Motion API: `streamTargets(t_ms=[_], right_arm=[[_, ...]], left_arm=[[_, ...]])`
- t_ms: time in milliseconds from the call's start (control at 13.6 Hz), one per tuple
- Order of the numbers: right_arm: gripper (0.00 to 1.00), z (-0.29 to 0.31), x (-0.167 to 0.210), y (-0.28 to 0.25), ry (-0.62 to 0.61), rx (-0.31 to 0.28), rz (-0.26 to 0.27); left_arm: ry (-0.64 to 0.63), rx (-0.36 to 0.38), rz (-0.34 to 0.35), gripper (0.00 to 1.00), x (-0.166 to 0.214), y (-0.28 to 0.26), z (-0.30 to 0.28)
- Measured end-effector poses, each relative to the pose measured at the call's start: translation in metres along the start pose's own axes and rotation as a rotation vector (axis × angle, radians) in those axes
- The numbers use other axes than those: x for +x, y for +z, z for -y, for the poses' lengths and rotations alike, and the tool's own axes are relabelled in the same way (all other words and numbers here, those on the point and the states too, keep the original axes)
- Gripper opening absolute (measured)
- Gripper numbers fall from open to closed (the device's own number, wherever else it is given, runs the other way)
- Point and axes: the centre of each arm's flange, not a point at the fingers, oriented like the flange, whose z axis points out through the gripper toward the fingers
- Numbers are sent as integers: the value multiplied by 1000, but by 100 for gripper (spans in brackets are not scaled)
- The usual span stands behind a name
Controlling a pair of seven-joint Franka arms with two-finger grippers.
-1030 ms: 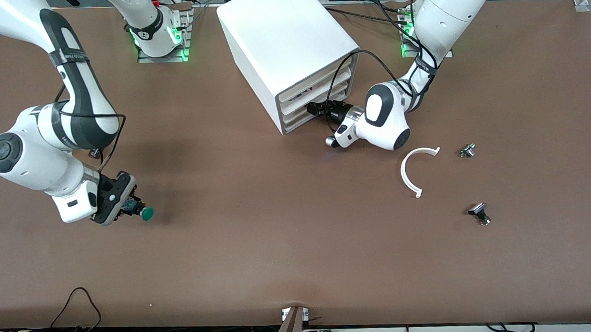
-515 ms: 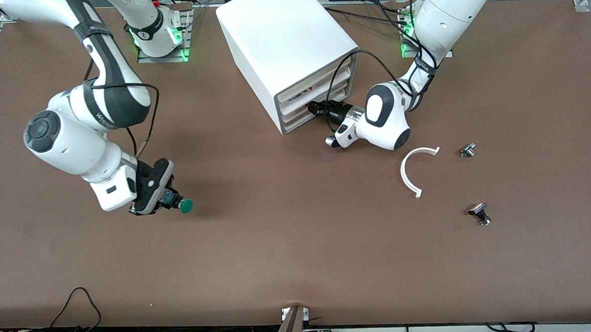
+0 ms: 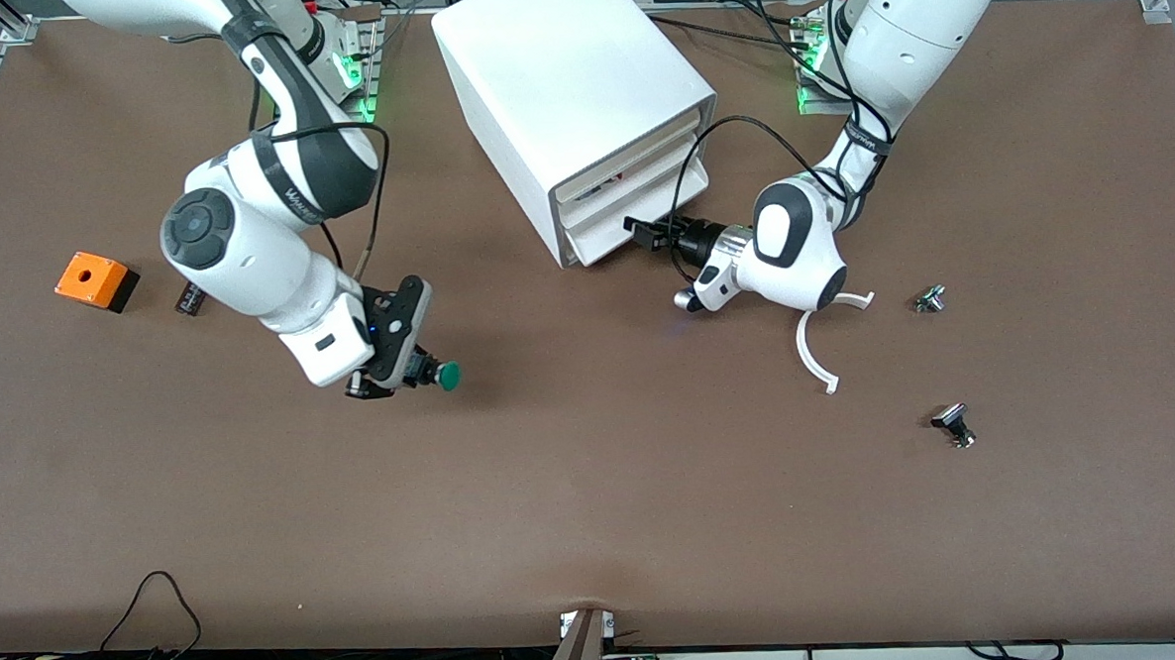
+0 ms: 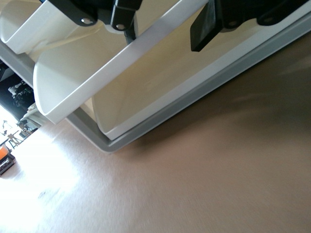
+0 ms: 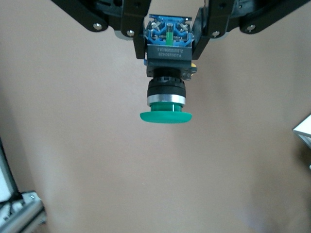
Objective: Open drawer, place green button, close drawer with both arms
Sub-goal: 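Carry the button toward the cabinet while the left gripper pulls the drawer open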
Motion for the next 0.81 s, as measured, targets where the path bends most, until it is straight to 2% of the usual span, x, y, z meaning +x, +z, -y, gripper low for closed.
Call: streamTargets(t_ms=[221, 810], right_arm=[[41, 17, 21, 5, -60, -6, 19], [41, 43, 55, 4, -132, -12, 15]], left_arm=[[-3, -5, -21, 52, 4, -11, 1], [-5, -11, -69, 52, 14, -38, 4]])
